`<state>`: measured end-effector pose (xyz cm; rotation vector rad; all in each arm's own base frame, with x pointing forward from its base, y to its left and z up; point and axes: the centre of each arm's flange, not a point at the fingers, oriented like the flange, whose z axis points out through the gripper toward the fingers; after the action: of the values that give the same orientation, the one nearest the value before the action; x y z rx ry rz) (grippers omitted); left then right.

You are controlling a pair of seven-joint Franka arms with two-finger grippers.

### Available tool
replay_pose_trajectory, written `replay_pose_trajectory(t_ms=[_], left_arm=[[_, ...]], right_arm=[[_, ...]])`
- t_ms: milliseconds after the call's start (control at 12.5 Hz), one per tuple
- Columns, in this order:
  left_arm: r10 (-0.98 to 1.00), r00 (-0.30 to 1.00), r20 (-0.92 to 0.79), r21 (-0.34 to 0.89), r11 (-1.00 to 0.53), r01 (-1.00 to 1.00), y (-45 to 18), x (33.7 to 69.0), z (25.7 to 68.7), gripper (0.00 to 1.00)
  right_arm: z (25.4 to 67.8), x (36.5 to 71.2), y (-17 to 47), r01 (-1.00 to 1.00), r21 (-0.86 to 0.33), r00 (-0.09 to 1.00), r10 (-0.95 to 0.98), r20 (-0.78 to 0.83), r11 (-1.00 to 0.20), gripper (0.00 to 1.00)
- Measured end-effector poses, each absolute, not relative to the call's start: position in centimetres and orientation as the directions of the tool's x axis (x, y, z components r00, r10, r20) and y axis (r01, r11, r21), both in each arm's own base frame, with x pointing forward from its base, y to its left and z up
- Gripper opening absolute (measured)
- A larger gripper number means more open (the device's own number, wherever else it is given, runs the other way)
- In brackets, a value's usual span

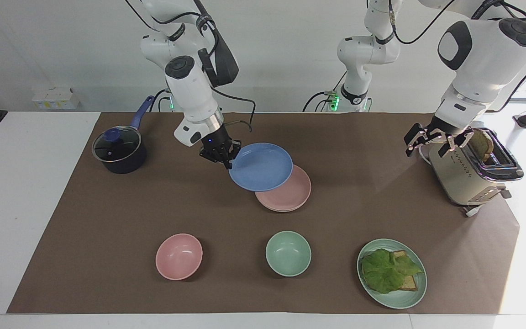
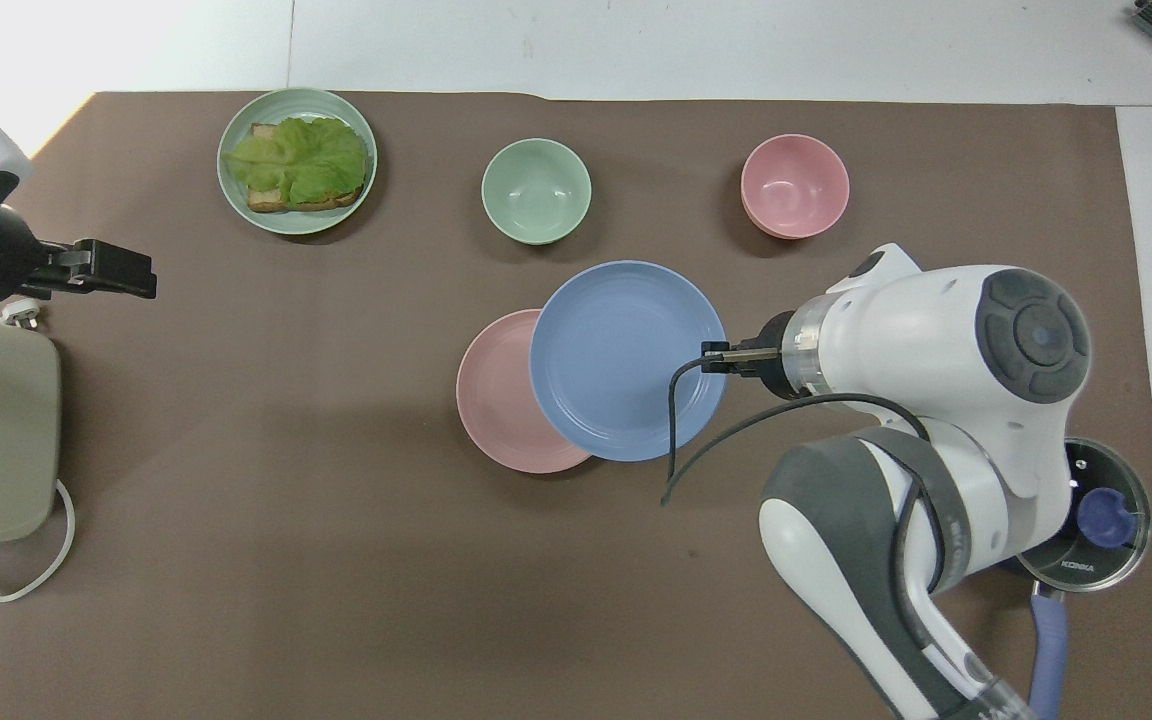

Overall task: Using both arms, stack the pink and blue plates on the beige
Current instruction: 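Carry the blue plate with the right gripper onto the pink plate, then lower the blue plate onto the stack and open the right gripper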

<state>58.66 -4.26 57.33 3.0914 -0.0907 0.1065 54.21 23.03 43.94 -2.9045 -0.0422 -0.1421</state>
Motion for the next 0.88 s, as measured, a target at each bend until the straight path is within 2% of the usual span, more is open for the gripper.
replay_pose_trajectory(t_ms=[241, 882], left_arm=[[-0.057, 0.996, 0.07, 0.045, -0.997, -0.06, -4.3, 58.7, 57.3, 1.0], [-0.057, 0.996, 0.07, 0.045, -0.997, -0.06, -4.3, 58.7, 57.3, 1.0]], right_arm=[[41.6, 53.9, 26.0, 0.072, -0.245, 0.993, 0.047, 0.107, -0.967, 0.04], [35.0, 53.9, 28.5, 0.085, -0.27, 0.991, 0.055, 0.12, -0.959, 0.04]])
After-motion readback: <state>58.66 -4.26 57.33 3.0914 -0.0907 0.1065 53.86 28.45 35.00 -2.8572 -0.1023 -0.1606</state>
